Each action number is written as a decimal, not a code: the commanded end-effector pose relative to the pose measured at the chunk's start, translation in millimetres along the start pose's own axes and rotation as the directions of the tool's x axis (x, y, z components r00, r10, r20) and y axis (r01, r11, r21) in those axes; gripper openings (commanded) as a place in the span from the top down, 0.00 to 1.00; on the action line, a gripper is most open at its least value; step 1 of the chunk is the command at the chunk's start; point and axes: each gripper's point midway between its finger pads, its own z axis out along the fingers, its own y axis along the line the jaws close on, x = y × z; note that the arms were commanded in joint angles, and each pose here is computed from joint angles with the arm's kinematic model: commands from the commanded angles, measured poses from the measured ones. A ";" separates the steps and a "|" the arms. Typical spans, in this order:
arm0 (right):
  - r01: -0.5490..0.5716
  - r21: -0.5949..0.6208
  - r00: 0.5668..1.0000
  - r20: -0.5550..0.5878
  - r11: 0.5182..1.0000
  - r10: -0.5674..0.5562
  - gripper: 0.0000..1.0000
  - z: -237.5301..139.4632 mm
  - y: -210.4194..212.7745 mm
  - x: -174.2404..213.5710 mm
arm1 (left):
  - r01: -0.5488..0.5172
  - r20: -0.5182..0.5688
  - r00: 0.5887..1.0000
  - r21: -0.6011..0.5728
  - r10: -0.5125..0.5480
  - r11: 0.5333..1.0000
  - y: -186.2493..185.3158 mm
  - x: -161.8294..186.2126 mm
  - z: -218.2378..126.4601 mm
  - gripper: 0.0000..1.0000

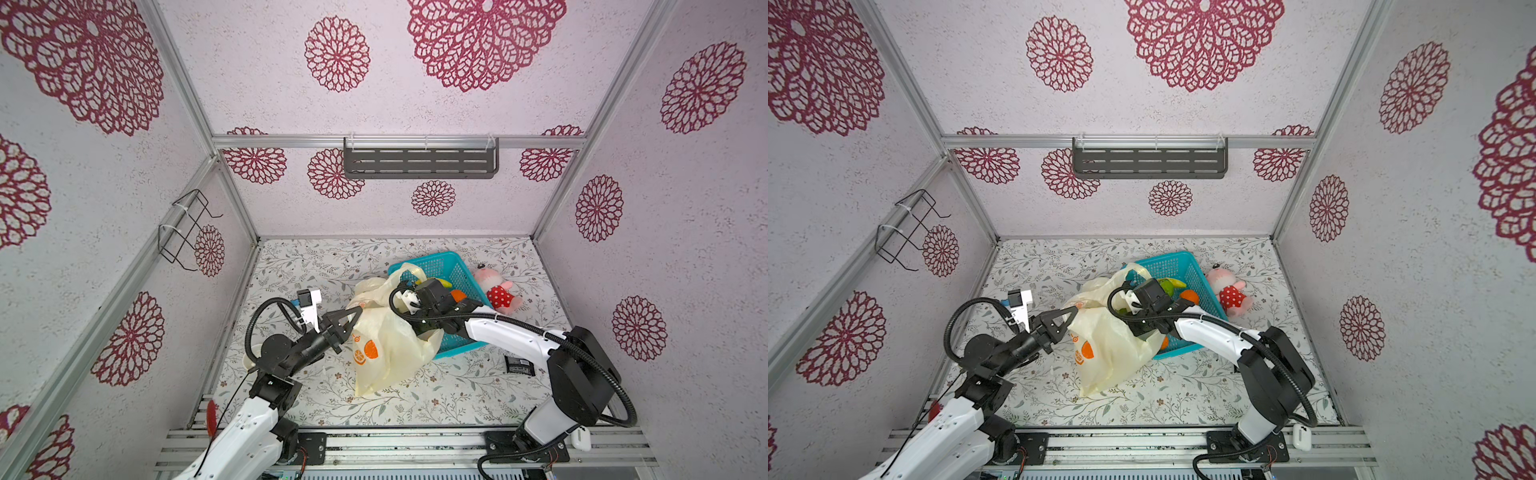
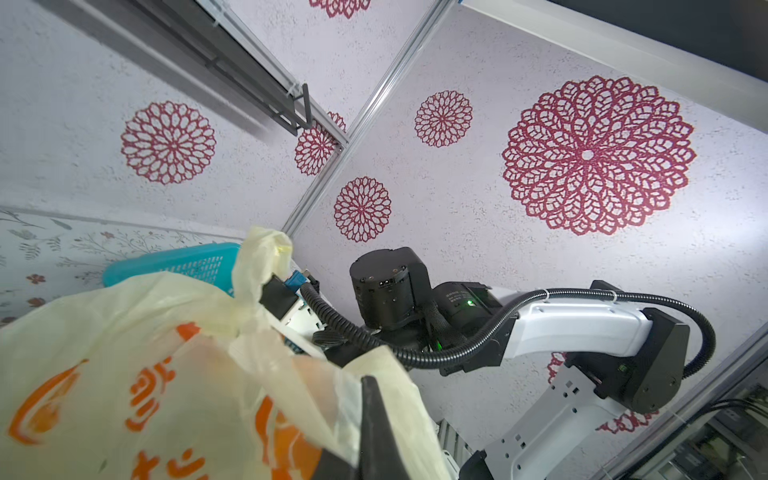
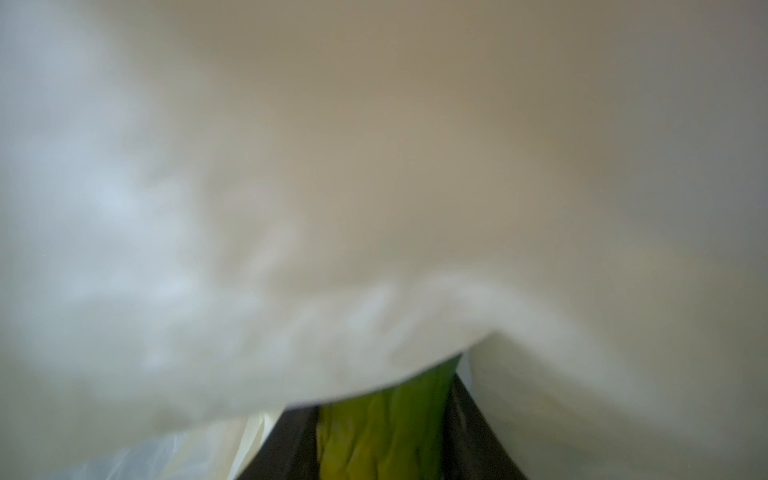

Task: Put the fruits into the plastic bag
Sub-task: 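Release the chayote in the bag and withdraw the right gripper toward the basket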

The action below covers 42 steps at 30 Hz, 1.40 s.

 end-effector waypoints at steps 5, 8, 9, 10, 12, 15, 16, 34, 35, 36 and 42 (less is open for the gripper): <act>-0.041 0.218 0.997 0.079 0.975 0.024 0.82 -14.5 -38.1 -20.7 | -0.006 -0.009 1.000 -0.228 0.004 0.974 38.7 13.2 -25.1 1.00; -0.026 0.149 0.997 0.077 0.988 0.015 0.81 -11.3 -25.5 -22.4 | 0.021 -0.012 1.000 -0.317 -0.026 0.948 61.8 24.4 -30.2 1.00; -0.023 0.129 0.997 0.074 0.991 0.013 0.80 -9.4 -22.0 -22.4 | 0.027 -0.009 0.999 -0.346 -0.032 0.938 69.6 27.3 -31.7 1.00; -0.021 0.110 0.998 0.068 0.994 0.014 0.77 -7.6 -18.9 -21.7 | 0.029 -0.006 0.999 -0.373 -0.033 0.927 76.8 29.1 -32.9 1.00; -0.011 0.064 0.998 0.064 0.998 0.007 0.70 -5.6 -9.8 -22.2 | 0.022 -0.011 1.000 -0.414 -0.029 0.910 87.2 31.8 -33.8 1.00; 0.004 -0.020 0.996 0.084 1.000 -0.003 0.56 -9.7 6.7 -26.9 | 0.002 -0.031 0.999 -0.459 -0.018 0.889 97.8 33.9 -33.5 1.00; 0.006 -0.043 0.996 0.092 0.999 -0.002 0.53 -12.1 11.4 -28.7 | -0.003 -0.037 0.999 -0.471 -0.017 0.882 100.5 34.2 -33.1 1.00; 0.202 -0.222 0.922 0.371 0.954 -0.109 0.36 -129.3 61.3 -68.4 | -0.080 -0.069 0.996 -0.526 0.051 0.847 85.0 -6.0 -22.9 1.00; 0.198 -0.214 0.914 0.393 0.957 -0.102 0.36 -137.8 58.5 -72.8 | -0.081 -0.079 0.996 -0.521 0.047 0.850 83.8 -6.1 -20.3 1.00; 0.189 -0.203 0.904 0.418 0.961 -0.089 0.36 -147.6 54.0 -77.3 | -0.083 -0.092 0.995 -0.513 0.041 0.854 82.5 -4.9 -16.8 1.00; 0.037 -0.145 0.864 0.503 0.989 0.041 0.34 -178.6 4.1 -87.4 | -0.108 -0.141 0.989 -0.485 0.044 0.868 75.8 2.1 0.5 1.00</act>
